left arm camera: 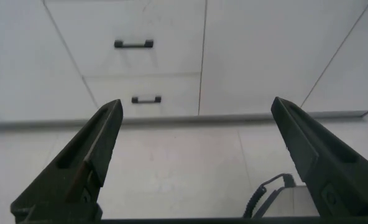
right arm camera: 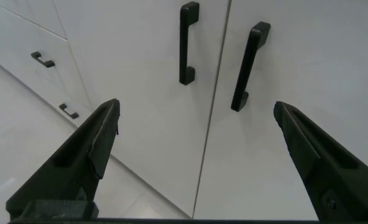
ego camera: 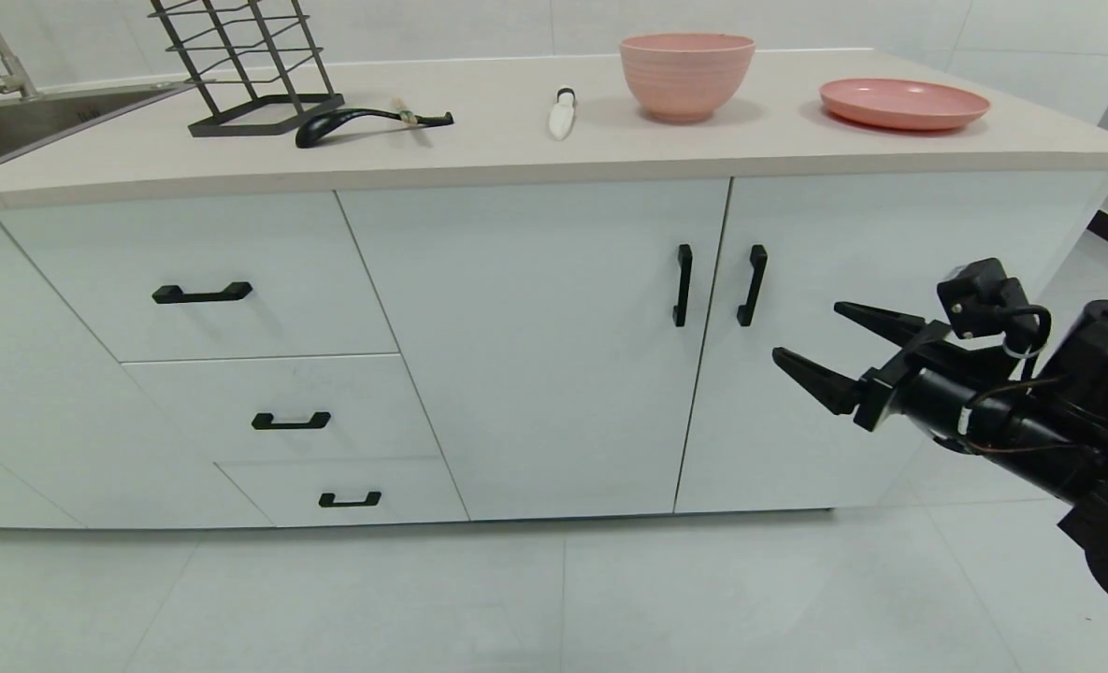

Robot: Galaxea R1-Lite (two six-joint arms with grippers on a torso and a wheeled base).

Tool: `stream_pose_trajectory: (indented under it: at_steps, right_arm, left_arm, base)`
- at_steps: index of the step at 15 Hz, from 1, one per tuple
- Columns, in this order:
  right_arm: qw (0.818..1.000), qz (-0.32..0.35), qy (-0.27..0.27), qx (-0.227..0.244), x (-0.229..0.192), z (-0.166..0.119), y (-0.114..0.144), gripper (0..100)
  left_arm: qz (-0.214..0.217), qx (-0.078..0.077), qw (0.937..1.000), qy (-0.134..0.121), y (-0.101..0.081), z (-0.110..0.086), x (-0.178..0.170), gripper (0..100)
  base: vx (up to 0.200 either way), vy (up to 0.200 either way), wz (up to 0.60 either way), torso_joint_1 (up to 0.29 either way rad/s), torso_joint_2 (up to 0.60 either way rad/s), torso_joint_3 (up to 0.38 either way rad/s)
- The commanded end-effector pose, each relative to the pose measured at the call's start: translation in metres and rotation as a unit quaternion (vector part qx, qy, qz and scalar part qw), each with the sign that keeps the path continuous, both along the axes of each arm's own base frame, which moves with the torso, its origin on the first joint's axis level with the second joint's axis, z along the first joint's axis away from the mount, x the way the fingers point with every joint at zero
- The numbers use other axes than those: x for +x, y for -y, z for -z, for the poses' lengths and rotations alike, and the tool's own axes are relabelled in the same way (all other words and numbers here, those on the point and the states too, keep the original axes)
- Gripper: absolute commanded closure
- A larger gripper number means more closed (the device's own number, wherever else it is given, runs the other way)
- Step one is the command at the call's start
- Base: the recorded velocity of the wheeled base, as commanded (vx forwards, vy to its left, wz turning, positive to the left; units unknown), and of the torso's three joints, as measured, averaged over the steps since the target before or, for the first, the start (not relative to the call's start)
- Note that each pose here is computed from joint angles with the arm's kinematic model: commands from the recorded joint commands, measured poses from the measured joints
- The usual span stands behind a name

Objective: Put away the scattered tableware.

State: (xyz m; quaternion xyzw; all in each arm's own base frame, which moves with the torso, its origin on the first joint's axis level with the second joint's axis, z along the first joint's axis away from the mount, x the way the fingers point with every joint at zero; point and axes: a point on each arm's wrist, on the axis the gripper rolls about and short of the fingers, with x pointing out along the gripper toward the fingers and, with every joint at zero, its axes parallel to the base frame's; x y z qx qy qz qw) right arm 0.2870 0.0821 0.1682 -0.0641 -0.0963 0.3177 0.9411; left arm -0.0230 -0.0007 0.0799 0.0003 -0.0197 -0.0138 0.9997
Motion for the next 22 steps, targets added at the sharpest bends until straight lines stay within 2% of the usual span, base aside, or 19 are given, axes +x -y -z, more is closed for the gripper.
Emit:
stream_pose_trajectory:
  at_steps: [1,2,3,5,6,7,8,9,10,11,13,14,15,17,18,19,20,21,22]
  right_arm:
    - [1.000,-0.006,-0.006,-0.006,0.024,0.013,-0.007,0]
    - [1.000,-0.007,-0.003,-0.007,0.027,0.013,-0.008,0]
    - [1.000,-0.012,0.000,-0.011,0.031,0.014,-0.009,0]
    - [1.000,-0.022,0.005,-0.014,0.031,0.014,-0.012,0]
    - [1.000,-0.022,0.008,-0.015,0.031,0.013,-0.012,0]
    - [0.999,-0.029,0.015,-0.015,0.029,0.010,-0.014,0]
    - [0.999,-0.028,0.016,-0.015,0.029,0.009,-0.013,0]
    - [0.999,-0.029,0.023,-0.014,0.025,0.004,-0.013,0]
    - [0.999,-0.029,0.027,-0.014,0.023,0.002,-0.012,0]
    - [0.999,-0.031,0.032,-0.014,0.017,-0.003,-0.012,0]
    - [0.998,-0.046,0.031,-0.013,0.004,-0.005,-0.017,0]
    - [0.998,-0.046,0.031,-0.013,0.004,-0.005,-0.017,0]
    - [0.998,-0.051,0.038,-0.012,-0.004,-0.010,-0.019,0]
    - [0.997,-0.053,0.051,-0.008,-0.010,-0.019,-0.018,0]
    - [0.997,-0.053,0.049,-0.009,-0.010,-0.018,-0.018,0]
    - [0.998,-0.052,0.041,-0.011,-0.008,-0.013,-0.018,0]
    - [0.998,-0.054,0.038,-0.012,-0.007,-0.011,-0.019,0]
    - [0.998,-0.056,0.041,-0.011,-0.007,-0.012,-0.020,0]
    - [0.997,-0.064,0.045,-0.010,-0.008,-0.014,-0.026,0]
  left_arm:
    - [0.023,0.013,0.9941,0.106,0.001,-0.021,-0.003,0]
    - [0.041,0.017,0.9899,0.135,0.002,-0.030,-0.005,0]
    - [0.056,0.018,0.9897,0.131,0.002,-0.037,-0.006,0]
    - [0.101,0.009,0.9894,0.104,0.001,-0.078,0.003,0]
    - [0.114,0.008,0.9889,0.094,0.002,-0.086,0.008,0]
    - [0.199,0.009,0.9783,0.058,0.006,-0.108,0.029,0]
    - [0.250,0.010,0.9675,0.033,0.011,-0.113,0.043,0]
    - [0.284,0.016,0.9586,0.021,0.016,-0.116,0.057,0]
    - [0.326,0.029,0.9446,0.029,0.023,-0.119,0.072,0]
    - [0.383,0.037,0.9222,0.040,0.035,-0.120,0.090,0]
    - [0.413,0.040,0.9095,0.029,0.049,-0.118,0.124,0]
    - [0.413,0.040,0.9095,0.029,0.049,-0.118,0.124,0]
    - [0.454,0.041,0.8899,0.023,0.067,-0.111,0.158,0]
    - [0.514,0.030,0.8565,0.030,0.090,-0.105,0.179,0]
    - [0.525,0.029,0.8501,0.028,0.099,-0.102,0.188,0]
    - [0.547,0.028,0.8366,0.022,0.122,-0.095,0.209,0]
    - [0.559,0.028,0.8282,0.019,0.139,-0.089,0.221,0]
    - [0.573,0.029,0.8186,0.024,0.159,-0.084,0.234,0]
    - [0.582,0.028,0.8119,0.032,0.179,-0.083,0.244,0]
  base:
    - [0.000,0.000,0.00,0.000,0.00,0.000]
    - [0.000,0.000,0.00,0.000,0.00,0.000]
    - [0.000,0.000,0.00,0.000,0.00,0.000]
    - [0.000,0.000,0.00,0.000,0.00,0.000]
    - [0.000,0.000,0.00,0.000,0.00,0.000]
    - [0.000,0.000,0.00,0.000,0.00,0.000]
    - [0.000,0.000,0.00,0.000,0.00,0.000]
    - [0.000,0.000,0.00,0.000,0.00,0.000]
    - [0.000,0.000,0.00,0.000,0.00,0.000]
    - [0.000,0.000,0.00,0.000,0.00,0.000]
    - [0.000,0.000,0.00,0.000,0.00,0.000]
    - [0.000,0.000,0.00,0.000,0.00,0.000]
    - [0.000,0.000,0.00,0.000,0.00,0.000]
    - [0.000,0.000,0.00,0.000,0.00,0.000]
    - [0.000,0.000,0.00,0.000,0.00,0.000]
    - [0.000,0.000,0.00,0.000,0.00,0.000]
    - [0.000,0.000,0.00,0.000,0.00,0.000]
    - [0.000,0.000,0.00,0.000,0.00,0.000]
    - [0.000,0.000,0.00,0.000,0.00,0.000]
